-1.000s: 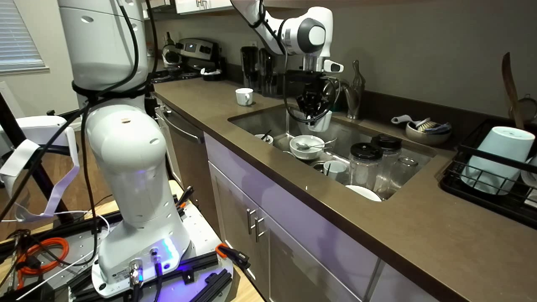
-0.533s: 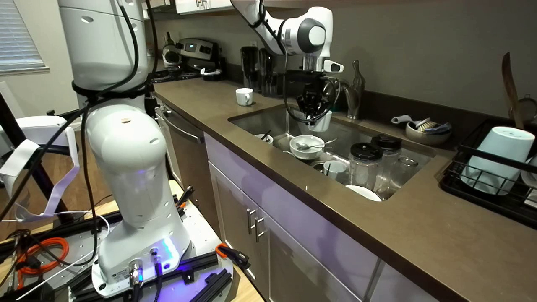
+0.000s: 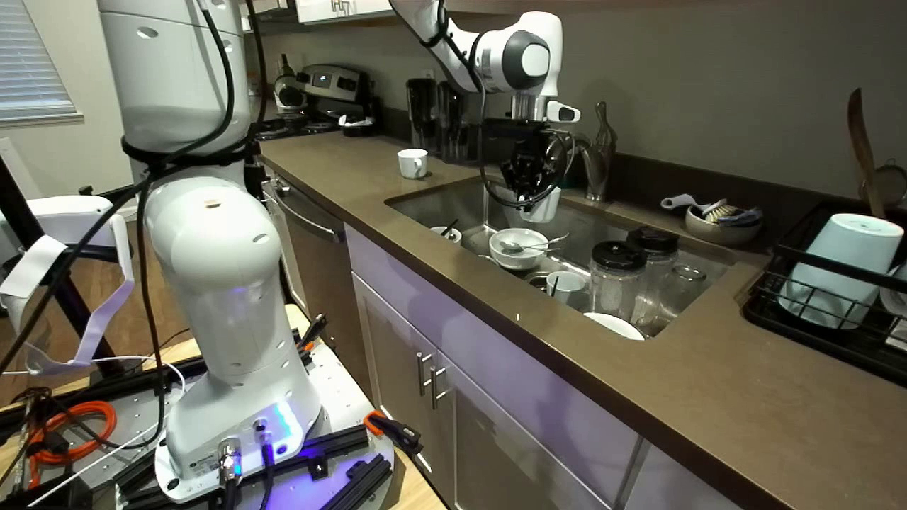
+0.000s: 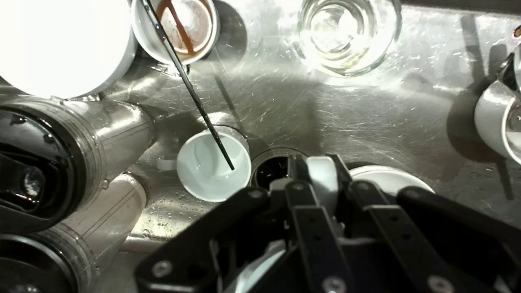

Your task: Pour some water into the cup.

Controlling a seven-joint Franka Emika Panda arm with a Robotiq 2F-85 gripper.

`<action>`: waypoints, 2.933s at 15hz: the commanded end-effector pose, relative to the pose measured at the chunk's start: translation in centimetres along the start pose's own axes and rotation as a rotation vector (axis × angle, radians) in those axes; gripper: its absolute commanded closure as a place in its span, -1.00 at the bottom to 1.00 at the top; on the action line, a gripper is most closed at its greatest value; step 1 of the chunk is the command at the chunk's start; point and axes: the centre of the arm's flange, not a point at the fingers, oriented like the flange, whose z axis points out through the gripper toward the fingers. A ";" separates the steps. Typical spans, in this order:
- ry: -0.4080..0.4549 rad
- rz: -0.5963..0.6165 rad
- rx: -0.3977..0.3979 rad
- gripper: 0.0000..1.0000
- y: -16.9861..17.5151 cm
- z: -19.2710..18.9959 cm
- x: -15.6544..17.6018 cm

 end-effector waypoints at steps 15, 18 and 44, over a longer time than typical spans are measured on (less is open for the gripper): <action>0.000 0.000 0.000 0.68 0.0 0.0 0.0; -0.001 0.000 0.000 0.68 0.0 0.0 0.0; -0.120 0.080 -0.008 0.92 1.2 0.4 -6.4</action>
